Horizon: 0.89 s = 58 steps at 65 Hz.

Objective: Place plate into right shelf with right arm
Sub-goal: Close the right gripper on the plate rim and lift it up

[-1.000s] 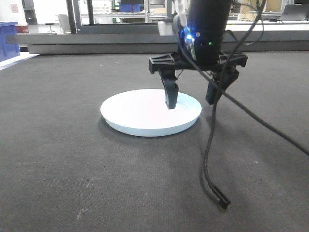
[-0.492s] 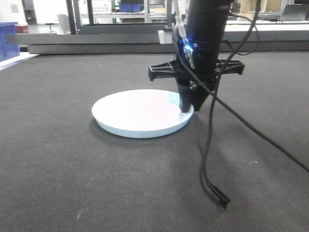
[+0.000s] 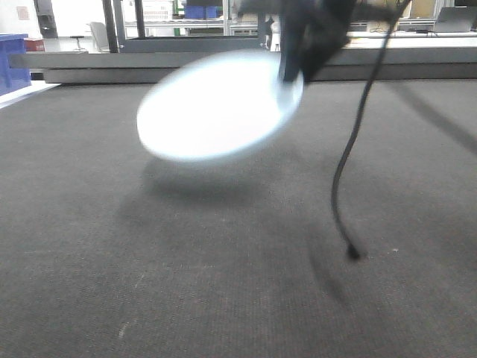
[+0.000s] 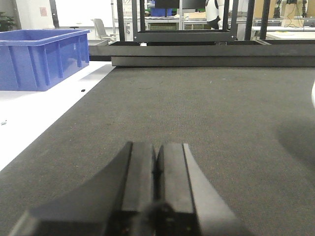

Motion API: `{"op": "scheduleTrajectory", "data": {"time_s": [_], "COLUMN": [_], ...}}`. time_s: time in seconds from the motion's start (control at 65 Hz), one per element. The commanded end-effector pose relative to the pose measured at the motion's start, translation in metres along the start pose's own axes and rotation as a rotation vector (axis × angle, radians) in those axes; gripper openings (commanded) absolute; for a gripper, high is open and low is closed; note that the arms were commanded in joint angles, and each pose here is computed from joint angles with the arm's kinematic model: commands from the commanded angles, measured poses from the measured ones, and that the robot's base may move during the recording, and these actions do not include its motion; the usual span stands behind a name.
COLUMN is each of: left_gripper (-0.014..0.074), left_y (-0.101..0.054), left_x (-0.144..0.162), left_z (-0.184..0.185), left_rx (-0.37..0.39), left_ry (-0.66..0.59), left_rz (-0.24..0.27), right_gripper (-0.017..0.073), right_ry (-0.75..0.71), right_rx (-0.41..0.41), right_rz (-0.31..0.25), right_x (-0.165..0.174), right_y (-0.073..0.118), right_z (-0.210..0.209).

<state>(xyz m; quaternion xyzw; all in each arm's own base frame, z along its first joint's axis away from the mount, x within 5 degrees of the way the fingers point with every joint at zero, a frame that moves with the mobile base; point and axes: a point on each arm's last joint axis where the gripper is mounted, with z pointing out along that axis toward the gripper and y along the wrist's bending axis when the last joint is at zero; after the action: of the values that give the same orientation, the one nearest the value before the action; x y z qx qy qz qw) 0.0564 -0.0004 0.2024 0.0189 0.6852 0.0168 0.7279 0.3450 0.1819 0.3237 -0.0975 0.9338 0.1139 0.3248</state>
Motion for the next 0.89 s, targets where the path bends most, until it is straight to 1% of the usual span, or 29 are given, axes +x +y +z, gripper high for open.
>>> {"op": "scheduleTrajectory", "data": {"time_s": [0.0, 0.077, 0.123, 0.2, 0.308, 0.492, 0.585, 0.8, 0.877], "left_gripper": [-0.0047, -0.0047, -0.0047, -0.0047, -0.0047, -0.0047, -0.0047, -0.0047, -0.0047], "left_y": [0.001, 0.001, 0.001, 0.001, 0.001, 0.001, 0.001, 0.001, 0.001], "left_x": [-0.005, -0.005, -0.005, -0.005, -0.005, -0.005, -0.005, -0.005, -0.005], "left_z": [-0.001, -0.001, -0.001, -0.001, -0.001, -0.001, -0.001, -0.001, -0.001], "left_rx": [-0.014, -0.014, -0.014, -0.014, -0.014, -0.014, -0.014, -0.014, -0.014], "left_ry": [-0.086, -0.086, -0.086, -0.086, -0.086, -0.086, -0.086, -0.086, -0.086], "left_rz": [-0.005, -0.005, -0.005, -0.005, -0.005, -0.005, -0.005, -0.005, -0.005], "right_gripper": [0.0055, 0.0055, 0.0055, 0.0055, 0.0055, 0.0055, 0.0055, 0.0055, 0.0055], "right_ry": [-0.243, -0.322, -0.367, -0.463, -0.572, -0.7, -0.742, -0.864, -0.9], "right_rx": [-0.04, -0.047, -0.049, -0.067, -0.094, -0.125, -0.121, -0.089, -0.091], "right_rz": [-0.019, -0.023, -0.035, -0.06, -0.063, -0.068, -0.085, -0.154, -0.158], "right_x": [-0.013, 0.001, 0.01, 0.032, 0.063, 0.115, 0.136, 0.161, 0.165], "right_y": [-0.008, -0.017, -0.022, -0.027, -0.034, -0.046, -0.051, -0.059, -0.06], "right_z": [-0.065, -0.093, -0.108, -0.135, -0.163, -0.191, -0.201, -0.228, -0.236]}}
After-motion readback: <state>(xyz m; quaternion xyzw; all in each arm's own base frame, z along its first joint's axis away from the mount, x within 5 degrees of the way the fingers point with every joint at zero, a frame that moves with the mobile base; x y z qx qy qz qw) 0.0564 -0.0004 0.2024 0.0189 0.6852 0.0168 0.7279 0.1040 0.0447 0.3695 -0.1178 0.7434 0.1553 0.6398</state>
